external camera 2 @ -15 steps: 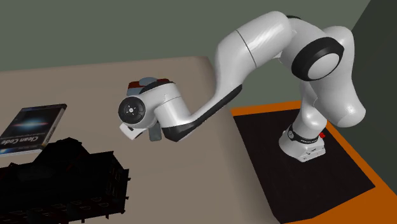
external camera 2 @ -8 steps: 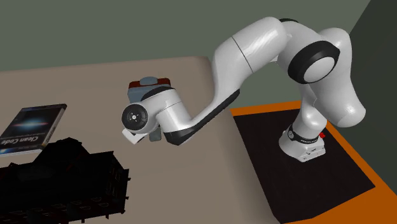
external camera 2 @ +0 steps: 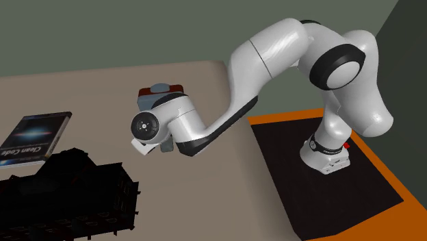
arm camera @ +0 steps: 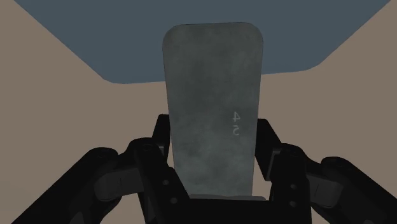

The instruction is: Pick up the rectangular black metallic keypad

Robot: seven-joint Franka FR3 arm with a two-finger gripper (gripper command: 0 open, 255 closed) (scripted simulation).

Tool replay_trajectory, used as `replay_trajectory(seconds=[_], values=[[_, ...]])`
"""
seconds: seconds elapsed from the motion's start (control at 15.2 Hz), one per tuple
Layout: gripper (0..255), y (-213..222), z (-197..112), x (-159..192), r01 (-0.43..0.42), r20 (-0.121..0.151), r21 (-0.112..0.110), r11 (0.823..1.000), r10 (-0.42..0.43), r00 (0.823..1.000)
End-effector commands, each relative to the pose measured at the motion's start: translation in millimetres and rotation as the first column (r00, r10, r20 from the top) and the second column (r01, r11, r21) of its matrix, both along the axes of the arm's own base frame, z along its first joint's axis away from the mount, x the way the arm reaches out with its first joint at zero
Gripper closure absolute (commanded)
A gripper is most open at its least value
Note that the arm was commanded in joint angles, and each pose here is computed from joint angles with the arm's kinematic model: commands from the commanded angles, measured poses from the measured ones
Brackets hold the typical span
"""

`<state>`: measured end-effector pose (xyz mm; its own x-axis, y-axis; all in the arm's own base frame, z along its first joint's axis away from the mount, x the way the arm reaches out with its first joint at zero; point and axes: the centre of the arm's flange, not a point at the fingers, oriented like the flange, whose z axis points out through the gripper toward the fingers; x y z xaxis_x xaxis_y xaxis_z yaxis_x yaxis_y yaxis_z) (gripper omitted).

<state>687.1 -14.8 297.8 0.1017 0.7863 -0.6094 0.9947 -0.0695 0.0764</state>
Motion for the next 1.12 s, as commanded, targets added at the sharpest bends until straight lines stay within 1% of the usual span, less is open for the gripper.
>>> replay_trajectory(seconds=[0.0,0.92,1.06], values=[[255,0.0,5.2,0.2,0.000,0.000,0.000,1.000,0.000,1.000],[255,-0.1,79.1,0.2,0.000,0.000,0.000,1.000,0.000,1.000],[255,-0.1,79.9,0.2,0.000,0.000,0.000,1.000,0.000,1.000]])
